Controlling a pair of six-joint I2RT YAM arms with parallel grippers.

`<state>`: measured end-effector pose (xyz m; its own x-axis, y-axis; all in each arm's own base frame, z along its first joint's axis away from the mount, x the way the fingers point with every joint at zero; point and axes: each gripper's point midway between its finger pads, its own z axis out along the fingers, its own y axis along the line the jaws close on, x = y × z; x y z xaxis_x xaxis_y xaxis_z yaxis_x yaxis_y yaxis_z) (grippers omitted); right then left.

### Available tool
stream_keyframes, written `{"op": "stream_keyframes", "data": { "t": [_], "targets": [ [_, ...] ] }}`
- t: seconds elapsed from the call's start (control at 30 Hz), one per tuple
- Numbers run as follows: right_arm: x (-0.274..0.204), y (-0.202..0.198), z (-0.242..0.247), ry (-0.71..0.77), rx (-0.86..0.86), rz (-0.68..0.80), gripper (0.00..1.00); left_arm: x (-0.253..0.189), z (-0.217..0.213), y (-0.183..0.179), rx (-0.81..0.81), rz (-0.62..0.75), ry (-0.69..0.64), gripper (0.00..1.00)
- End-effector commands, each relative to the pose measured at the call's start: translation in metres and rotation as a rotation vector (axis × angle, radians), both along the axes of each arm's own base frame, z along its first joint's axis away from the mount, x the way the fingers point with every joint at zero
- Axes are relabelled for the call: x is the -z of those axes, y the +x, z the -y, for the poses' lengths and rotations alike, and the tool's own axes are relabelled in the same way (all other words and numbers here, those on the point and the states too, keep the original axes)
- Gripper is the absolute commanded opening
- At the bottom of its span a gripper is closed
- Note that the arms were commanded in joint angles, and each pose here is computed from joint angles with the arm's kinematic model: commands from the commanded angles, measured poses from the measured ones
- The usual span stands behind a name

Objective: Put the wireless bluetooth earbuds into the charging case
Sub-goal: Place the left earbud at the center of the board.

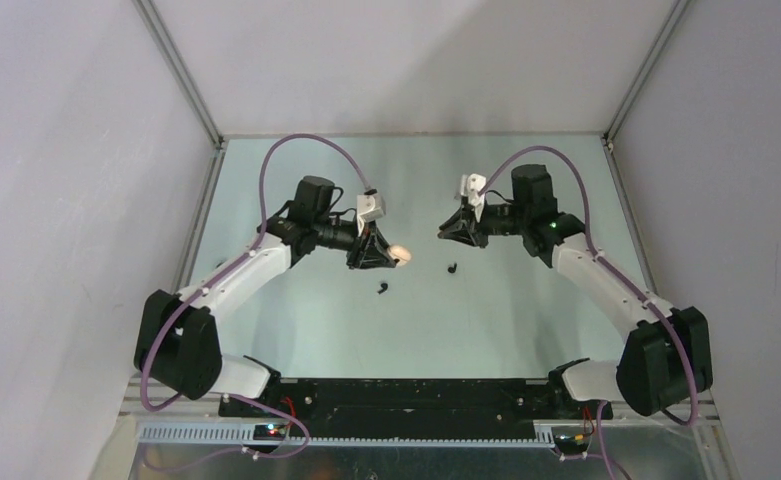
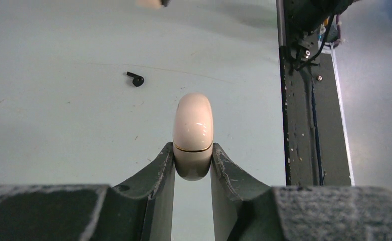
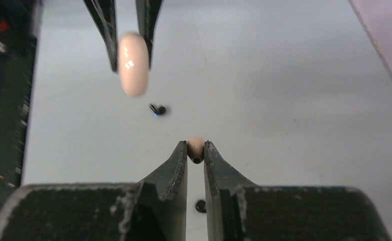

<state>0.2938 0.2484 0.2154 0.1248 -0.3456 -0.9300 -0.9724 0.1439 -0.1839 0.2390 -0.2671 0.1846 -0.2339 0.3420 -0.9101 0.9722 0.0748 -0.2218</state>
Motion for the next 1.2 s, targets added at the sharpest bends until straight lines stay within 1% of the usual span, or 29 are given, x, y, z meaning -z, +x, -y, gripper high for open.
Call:
{"op": "stream_keyframes", "data": {
  "t": [0.0, 0.1, 0.13, 0.2, 0.3, 0.37, 0.4, 0.43, 0.47, 0.5, 0.53, 0.57, 0.6, 0.63, 0.67, 0.73, 0.77, 0.8, 0.83, 0.87, 0.9, 0.93, 0.97, 1.0, 1.03, 1.07, 1.1, 1.13, 1.17],
  "targets": [
    [-0.050, -0.024, -0.015, 0.171, -0.047, -0.120, 0.11, -0.013, 0.006, 0.008, -0.026, 0.010, -0.041, 0.00],
    [-0.050, -0.036, -0.026, 0.136, -0.073, -0.056, 0.11, -0.011, 0.007, 0.008, -0.024, -0.002, -0.036, 0.00],
    [-0.044, -0.036, -0.030, 0.099, -0.063, -0.023, 0.11, -0.011, 0.006, 0.008, -0.021, -0.001, -0.034, 0.00],
    [-0.027, -0.030, -0.033, 0.043, -0.036, -0.015, 0.10, -0.011, 0.005, 0.005, -0.009, 0.007, -0.028, 0.00],
    [0.013, -0.017, -0.030, -0.054, 0.026, -0.095, 0.08, -0.013, -0.001, -0.002, 0.014, 0.017, 0.005, 0.00],
    [0.043, -0.012, -0.025, -0.130, 0.089, -0.178, 0.07, -0.016, -0.005, 0.004, -0.012, 0.076, 0.019, 0.00],
    [0.059, -0.011, -0.024, -0.167, 0.114, -0.227, 0.07, -0.013, -0.009, 0.011, -0.077, 0.085, 0.040, 0.00],
    [0.071, -0.017, -0.023, -0.195, 0.124, -0.285, 0.07, -0.021, -0.007, 0.025, -0.126, 0.149, 0.015, 0.00],
    [0.087, -0.017, -0.022, -0.230, 0.143, -0.330, 0.08, -0.014, -0.014, 0.034, -0.227, 0.138, 0.037, 0.00],
    [0.097, -0.023, -0.022, -0.254, 0.146, -0.379, 0.09, -0.025, -0.012, 0.047, -0.275, 0.202, -0.004, 0.00],
    [0.109, -0.027, -0.023, -0.277, 0.142, -0.416, 0.10, -0.021, -0.016, 0.053, -0.343, 0.193, -0.005, 0.00],
    [0.116, -0.032, -0.025, -0.294, 0.144, -0.447, 0.11, -0.028, -0.016, 0.062, -0.378, 0.229, -0.035, 0.00],
    [0.125, -0.033, -0.025, -0.312, 0.149, -0.472, 0.12, -0.023, -0.016, 0.061, -0.399, 0.194, -0.045, 0.00],
    [0.128, -0.034, -0.029, -0.313, 0.154, -0.484, 0.12, -0.028, -0.014, 0.063, -0.414, 0.188, -0.077, 0.00],
    [0.135, -0.033, -0.029, -0.327, 0.168, -0.497, 0.13, -0.024, -0.014, 0.061, -0.415, 0.171, -0.088, 0.00],
    [0.139, -0.036, -0.036, -0.335, 0.166, -0.503, 0.17, -0.033, -0.011, 0.060, -0.417, 0.194, -0.166, 0.00],
    [0.141, -0.035, -0.037, -0.344, 0.171, -0.497, 0.24, -0.026, -0.013, 0.054, -0.418, 0.174, -0.179, 0.00],
    [0.141, -0.038, -0.040, -0.352, 0.162, -0.490, 0.27, -0.034, -0.012, 0.054, -0.413, 0.215, -0.215, 0.00],
    [0.140, -0.037, -0.041, -0.353, 0.161, -0.480, 0.35, -0.031, -0.013, 0.050, -0.413, 0.205, -0.225, 0.00],
    [0.139, -0.039, -0.043, -0.356, 0.154, -0.475, 0.40, -0.035, -0.012, 0.049, -0.409, 0.221, -0.248, 0.00],
    [0.134, -0.037, -0.044, -0.349, 0.154, -0.466, 0.49, -0.031, -0.013, 0.045, -0.407, 0.212, -0.254, 0.00],
    [0.129, -0.035, -0.045, -0.343, 0.151, -0.457, 0.54, -0.038, -0.013, 0.044, -0.399, 0.238, -0.282, 0.00],
    [0.122, -0.035, -0.045, -0.329, 0.141, -0.448, 0.62, -0.031, -0.015, 0.040, -0.402, 0.218, -0.289, 0.00],
    [0.117, -0.032, -0.044, -0.319, 0.135, -0.432, 0.67, -0.040, -0.014, 0.039, -0.402, 0.244, -0.336, 0.00],
    [0.106, -0.032, -0.044, -0.291, 0.115, -0.416, 0.75, -0.032, -0.016, 0.035, -0.403, 0.234, -0.344, 0.00],
    [0.099, -0.030, -0.043, -0.275, 0.097, -0.385, 0.77, -0.044, -0.015, 0.034, -0.400, 0.273, -0.401, 0.00],
    [0.085, -0.031, -0.044, -0.242, 0.066, -0.352, 0.80, -0.037, -0.016, 0.031, -0.402, 0.263, -0.410, 0.00],
    [0.067, -0.030, -0.044, -0.208, 0.034, -0.293, 0.81, -0.048, -0.015, 0.029, -0.393, 0.281, -0.459, 0.00],
    [0.057, -0.029, -0.045, -0.186, 0.014, -0.259, 0.83, -0.048, -0.013, 0.029, -0.383, 0.279, -0.474, 0.00]
  ]
}}
